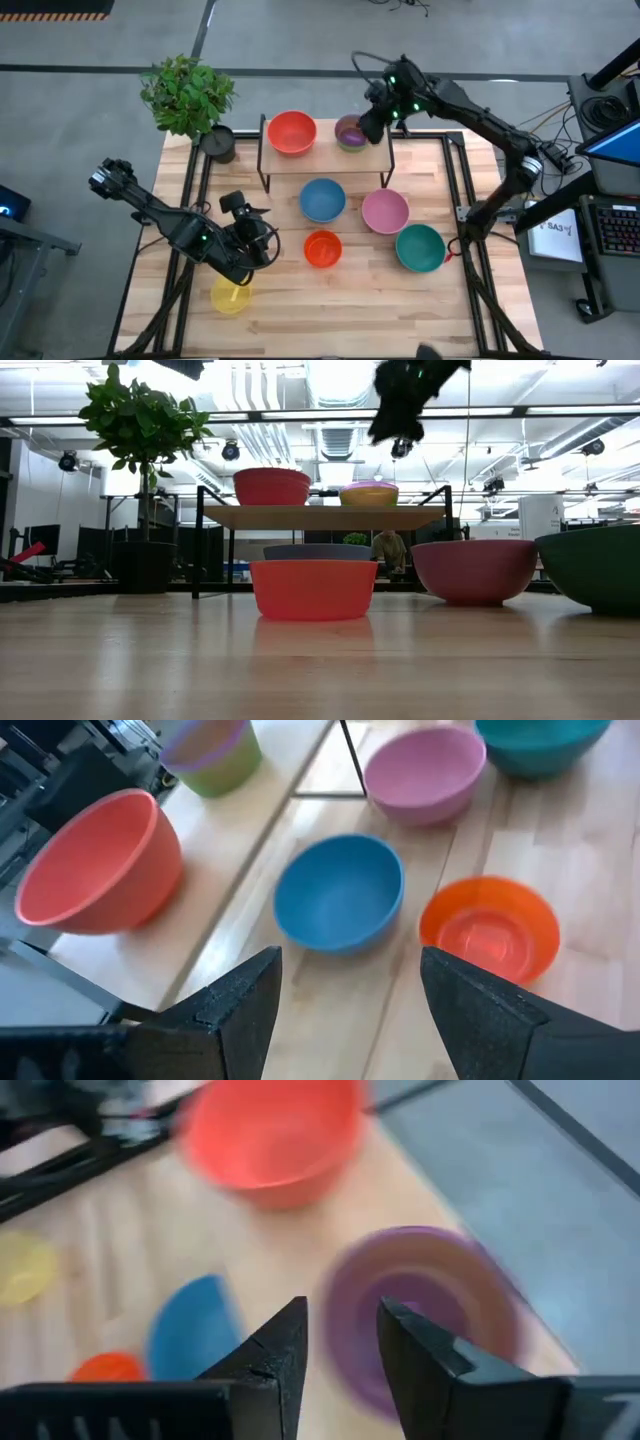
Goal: Place and stack bowls onto a shelf
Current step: Stack the large blue bowl on top of the large orange bowl on the shelf
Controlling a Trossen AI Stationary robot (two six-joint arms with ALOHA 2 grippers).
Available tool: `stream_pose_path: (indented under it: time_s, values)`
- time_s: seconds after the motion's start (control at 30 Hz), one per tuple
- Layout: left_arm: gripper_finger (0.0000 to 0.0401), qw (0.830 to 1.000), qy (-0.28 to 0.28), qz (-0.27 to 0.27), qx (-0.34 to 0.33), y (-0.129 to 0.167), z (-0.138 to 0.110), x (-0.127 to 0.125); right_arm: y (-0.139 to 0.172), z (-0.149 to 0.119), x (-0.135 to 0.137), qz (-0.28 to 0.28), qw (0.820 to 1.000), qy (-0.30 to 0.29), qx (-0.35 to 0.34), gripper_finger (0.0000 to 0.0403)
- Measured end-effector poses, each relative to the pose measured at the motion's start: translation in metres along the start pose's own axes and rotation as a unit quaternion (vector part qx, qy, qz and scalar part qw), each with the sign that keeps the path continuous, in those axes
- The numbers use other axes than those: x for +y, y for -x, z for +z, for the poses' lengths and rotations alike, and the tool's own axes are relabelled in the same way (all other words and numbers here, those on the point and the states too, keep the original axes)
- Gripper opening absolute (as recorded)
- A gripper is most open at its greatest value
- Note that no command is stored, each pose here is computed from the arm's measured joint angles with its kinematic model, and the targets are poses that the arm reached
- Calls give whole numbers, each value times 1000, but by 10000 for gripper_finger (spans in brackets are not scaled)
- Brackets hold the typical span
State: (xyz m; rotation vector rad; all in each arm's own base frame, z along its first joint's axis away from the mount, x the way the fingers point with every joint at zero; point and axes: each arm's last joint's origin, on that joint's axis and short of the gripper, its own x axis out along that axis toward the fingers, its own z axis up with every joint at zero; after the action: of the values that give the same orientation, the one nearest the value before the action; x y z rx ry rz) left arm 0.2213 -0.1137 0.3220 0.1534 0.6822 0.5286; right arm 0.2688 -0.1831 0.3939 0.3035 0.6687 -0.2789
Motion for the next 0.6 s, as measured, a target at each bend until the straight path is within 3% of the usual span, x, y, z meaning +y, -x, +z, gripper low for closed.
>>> stream_pose_path:
  time_s: [0.2,0.3,0.4,0.6]
  values:
    - [223,999,-29,-3,21,-19,-12,-14,23,-34,64,71,996,39,-33,98]
    - [219,998,-33,-35,36,-33,-7,-21,33,-59,90,115,991,46,-59,98]
    - [211,996,-57,-63,33,-46,-1,-28,38,-85,112,160,982,57,-85,98]
    - [199,988,-105,-105,39,-76,9,-29,36,-131,139,182,972,79,-128,98]
